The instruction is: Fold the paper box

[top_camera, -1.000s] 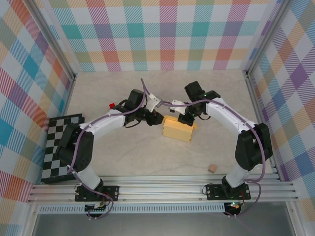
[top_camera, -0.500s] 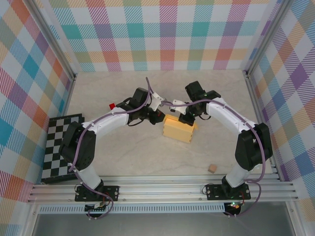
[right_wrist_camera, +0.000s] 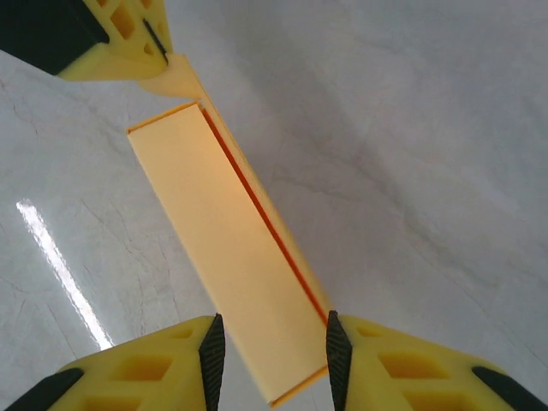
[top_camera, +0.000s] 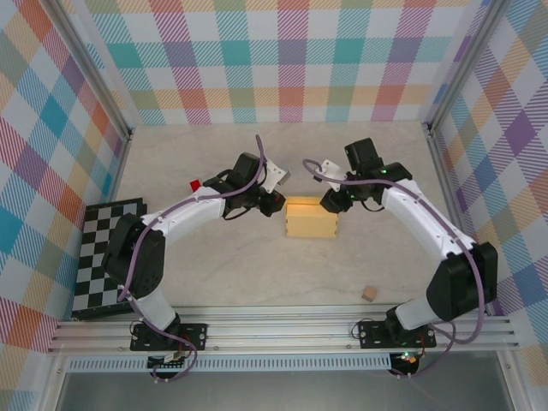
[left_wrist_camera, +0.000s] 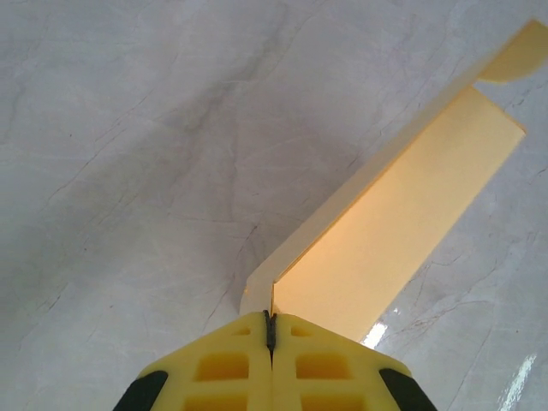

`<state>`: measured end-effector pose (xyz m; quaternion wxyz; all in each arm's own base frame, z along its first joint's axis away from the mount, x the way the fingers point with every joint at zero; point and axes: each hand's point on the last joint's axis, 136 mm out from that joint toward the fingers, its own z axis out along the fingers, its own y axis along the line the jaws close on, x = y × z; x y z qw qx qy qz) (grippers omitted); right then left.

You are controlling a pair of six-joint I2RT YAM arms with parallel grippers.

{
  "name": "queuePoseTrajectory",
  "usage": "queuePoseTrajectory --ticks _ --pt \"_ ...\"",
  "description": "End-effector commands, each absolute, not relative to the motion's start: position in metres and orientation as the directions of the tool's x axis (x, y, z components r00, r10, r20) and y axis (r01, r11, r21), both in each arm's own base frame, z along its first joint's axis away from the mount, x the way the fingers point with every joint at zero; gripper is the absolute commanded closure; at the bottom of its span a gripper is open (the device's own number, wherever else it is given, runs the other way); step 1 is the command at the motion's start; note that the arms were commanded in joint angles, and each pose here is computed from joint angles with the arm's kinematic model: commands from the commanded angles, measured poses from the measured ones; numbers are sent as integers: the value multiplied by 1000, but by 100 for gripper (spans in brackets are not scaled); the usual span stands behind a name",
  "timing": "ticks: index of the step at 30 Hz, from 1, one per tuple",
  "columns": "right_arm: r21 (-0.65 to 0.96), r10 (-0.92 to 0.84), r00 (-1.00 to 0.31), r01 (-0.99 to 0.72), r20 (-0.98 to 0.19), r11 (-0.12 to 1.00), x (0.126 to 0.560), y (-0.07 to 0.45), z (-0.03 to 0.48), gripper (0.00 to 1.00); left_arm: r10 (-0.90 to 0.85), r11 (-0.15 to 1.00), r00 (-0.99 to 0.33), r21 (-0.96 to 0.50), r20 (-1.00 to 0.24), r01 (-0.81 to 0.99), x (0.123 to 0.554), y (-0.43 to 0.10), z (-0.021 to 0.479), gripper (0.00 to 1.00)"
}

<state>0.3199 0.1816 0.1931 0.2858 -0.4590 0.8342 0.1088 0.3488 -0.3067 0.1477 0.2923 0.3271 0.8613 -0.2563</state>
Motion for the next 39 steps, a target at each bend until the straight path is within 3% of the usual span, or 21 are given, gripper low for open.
queuePoseTrajectory --ticks 1,4,11,18,24,39 --pt "-60 -660 -496 -772 -564 632 313 163 185 63 411 667 -621 -244 -667 704 341 -302 158 100" --pt "-88 -678 -450 -794 -581 602 308 150 176 64 407 668 -620 -244 -670 703 341 -302 160 100" --pt "-303 -759 -186 -838 -623 454 335 129 163 67 399 666 -619 -251 -676 702 341 -304 165 100" --pt "-265 -683 -82 -883 -726 388 359 128 182 72 397 666 -610 -242 -685 705 341 -305 169 100" --pt "-166 -642 -85 -933 -762 321 346 142 182 72 388 671 -611 -243 -690 700 341 -306 170 100" --pt "-100 -631 -169 -924 -757 368 355 143 166 76 395 669 -607 -237 -690 704 340 -309 169 100"
